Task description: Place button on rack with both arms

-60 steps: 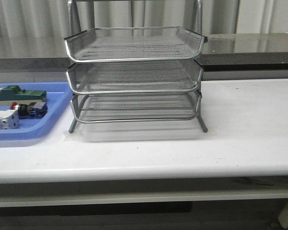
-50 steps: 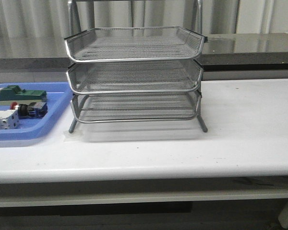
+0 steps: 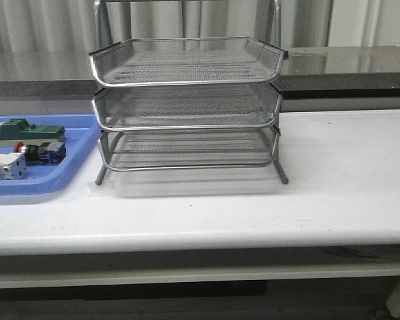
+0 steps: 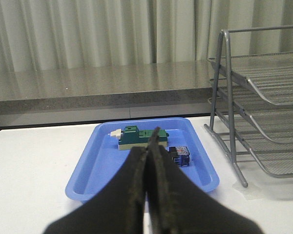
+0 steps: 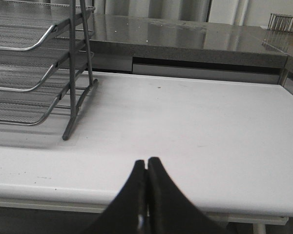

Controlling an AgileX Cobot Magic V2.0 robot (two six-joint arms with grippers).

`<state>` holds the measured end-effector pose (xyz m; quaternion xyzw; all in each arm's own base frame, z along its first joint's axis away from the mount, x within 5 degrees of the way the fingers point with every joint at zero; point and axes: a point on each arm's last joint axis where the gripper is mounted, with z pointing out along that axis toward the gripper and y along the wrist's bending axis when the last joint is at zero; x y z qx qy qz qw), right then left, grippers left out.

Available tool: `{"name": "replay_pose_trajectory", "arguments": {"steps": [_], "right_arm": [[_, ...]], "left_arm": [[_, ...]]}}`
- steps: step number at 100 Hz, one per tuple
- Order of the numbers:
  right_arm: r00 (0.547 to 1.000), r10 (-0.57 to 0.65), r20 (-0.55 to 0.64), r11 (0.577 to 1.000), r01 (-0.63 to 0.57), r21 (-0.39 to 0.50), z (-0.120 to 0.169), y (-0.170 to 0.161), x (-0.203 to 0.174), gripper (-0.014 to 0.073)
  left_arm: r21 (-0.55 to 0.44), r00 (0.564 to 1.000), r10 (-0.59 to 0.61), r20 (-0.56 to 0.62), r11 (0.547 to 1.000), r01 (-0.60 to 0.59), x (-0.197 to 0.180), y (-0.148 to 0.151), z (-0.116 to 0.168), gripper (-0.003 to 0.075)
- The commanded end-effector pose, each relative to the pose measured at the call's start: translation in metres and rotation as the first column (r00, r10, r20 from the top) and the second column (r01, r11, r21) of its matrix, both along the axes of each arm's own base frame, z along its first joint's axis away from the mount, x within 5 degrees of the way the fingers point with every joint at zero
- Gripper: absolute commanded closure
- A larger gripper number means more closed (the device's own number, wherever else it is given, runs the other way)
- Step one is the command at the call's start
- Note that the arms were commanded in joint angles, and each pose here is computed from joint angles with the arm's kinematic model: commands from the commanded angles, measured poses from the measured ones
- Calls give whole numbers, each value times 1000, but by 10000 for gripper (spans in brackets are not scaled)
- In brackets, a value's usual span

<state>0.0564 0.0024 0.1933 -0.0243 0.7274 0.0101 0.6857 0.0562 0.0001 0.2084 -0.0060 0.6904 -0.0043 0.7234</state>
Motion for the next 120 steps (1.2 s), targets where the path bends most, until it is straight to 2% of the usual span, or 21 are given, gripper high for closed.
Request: {"name": "replay_pose_trajectory", "arguments": {"steps": [1,29,48,67,73,88,92,103,120], "right_arm": [[996,-4,90,1000,4,-2,7,0,-1,656],[988,-3,152,1000,0,18,20,0,-2,656],[984,-7,179,999,0,40,69,-1,-13,656],[1000,-12,24,999,11,33,121,-1,-9,656],[998,-11,-59,999,13,36,133,-1,-3,656],[959,11,-284,998,8,65,160,3,20,656],[941,18,-337,997,7,73,163,4,27,656],[925,36,-378,995,1,99,172,7,45,656],[894,86,-439,983,-5,182,163,13,71,656]], "left_arm": [[-15,996,2,86,1000,-1,-2,0,-1,741],[-15,996,2,86,1000,-1,-2,0,-1,741],[-15,996,2,86,1000,-1,-2,0,-1,741],[-15,996,2,86,1000,-1,-2,0,-1,741],[-15,996,2,86,1000,-1,-2,0,-1,741],[-15,996,2,86,1000,-1,-2,0,-1,741],[-15,996,2,86,1000,-1,-2,0,-1,741],[-15,996,2,86,1000,-1,-2,0,-1,741],[-15,996,2,86,1000,-1,-2,0,-1,741]]}}
